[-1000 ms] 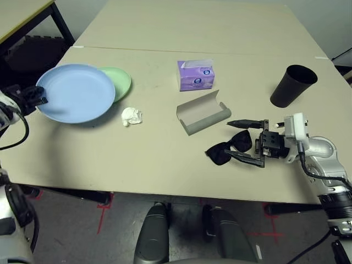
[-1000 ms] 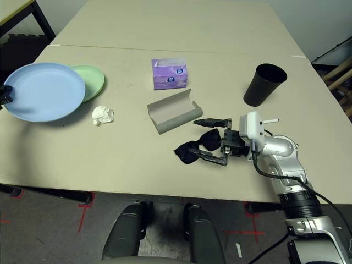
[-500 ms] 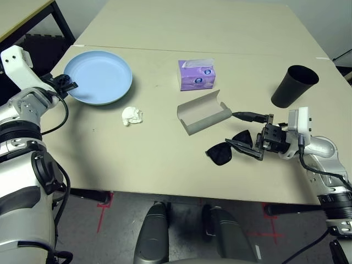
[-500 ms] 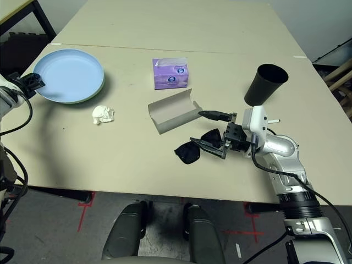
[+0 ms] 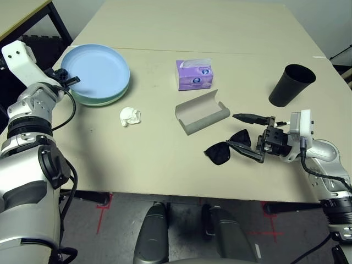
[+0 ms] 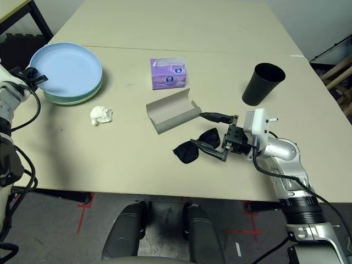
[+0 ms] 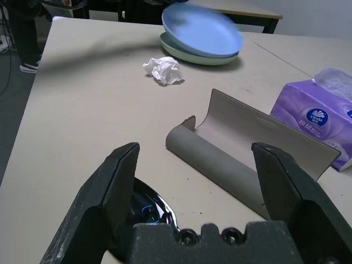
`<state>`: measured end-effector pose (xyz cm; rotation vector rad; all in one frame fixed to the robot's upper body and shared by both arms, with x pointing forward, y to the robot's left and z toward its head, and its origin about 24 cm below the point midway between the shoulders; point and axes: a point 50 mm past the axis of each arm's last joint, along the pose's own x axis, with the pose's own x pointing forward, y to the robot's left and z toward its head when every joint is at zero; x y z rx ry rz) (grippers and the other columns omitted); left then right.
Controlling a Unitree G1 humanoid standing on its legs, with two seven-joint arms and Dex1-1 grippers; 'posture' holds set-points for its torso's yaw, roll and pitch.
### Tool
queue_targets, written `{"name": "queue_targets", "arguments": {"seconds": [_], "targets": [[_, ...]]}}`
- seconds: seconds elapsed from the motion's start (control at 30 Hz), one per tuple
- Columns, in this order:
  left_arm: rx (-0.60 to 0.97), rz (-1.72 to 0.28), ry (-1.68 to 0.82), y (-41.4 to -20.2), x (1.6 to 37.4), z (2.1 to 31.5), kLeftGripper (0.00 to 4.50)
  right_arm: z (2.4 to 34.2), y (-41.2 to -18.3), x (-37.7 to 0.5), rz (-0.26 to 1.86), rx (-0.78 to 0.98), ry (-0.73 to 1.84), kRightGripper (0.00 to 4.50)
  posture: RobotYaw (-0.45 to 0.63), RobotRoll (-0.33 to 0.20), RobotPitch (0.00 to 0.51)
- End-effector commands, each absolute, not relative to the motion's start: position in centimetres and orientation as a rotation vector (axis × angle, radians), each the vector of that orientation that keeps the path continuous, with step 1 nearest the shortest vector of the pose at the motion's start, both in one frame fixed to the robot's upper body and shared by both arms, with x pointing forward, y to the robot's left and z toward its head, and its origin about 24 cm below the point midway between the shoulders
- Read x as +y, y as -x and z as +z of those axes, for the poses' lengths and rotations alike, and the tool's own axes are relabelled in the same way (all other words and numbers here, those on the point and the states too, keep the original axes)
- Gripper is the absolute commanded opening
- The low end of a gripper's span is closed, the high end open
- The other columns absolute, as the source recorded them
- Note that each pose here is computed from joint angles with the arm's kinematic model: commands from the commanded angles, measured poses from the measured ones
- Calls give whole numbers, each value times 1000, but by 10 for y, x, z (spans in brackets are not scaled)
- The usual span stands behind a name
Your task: Organize and tidy the items on the table.
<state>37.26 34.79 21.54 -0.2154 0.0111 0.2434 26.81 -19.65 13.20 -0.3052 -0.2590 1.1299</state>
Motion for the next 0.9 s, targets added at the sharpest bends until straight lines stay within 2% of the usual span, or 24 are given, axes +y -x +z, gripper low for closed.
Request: {"name": "queue_targets", "arguments": {"seconds": [0.03, 0.1, 0.2, 0.43, 0.63, 0.73, 0.9], "targets": [[22, 167, 183, -374, 341, 209, 2613, 134, -266, -199, 1118, -262, 308, 4500, 177, 0, 171], [16, 65, 144, -374, 332, 207, 3389, 134, -267, -200, 1109, -263, 305, 4500, 177, 0, 172], [-6, -215, 52, -367, 310, 201, 4479, 135, -268, -201, 1094, -266, 305, 4500, 181, 0, 172], [-48, -471, 22, -346, 283, 188, 4479, 136, -270, -201, 1077, -273, 297, 4500, 182, 0, 173], [83, -579, -36, -331, 278, 174, 4479, 138, -271, -200, 1077, -276, 298, 4500, 179, 0, 170], [220, -607, -81, -317, 289, 167, 4479, 138, -270, -201, 1076, -275, 302, 4500, 178, 0, 169], [274, -589, -112, -310, 296, 162, 4479, 137, -269, -200, 1079, -272, 299, 4500, 180, 0, 169]]}}
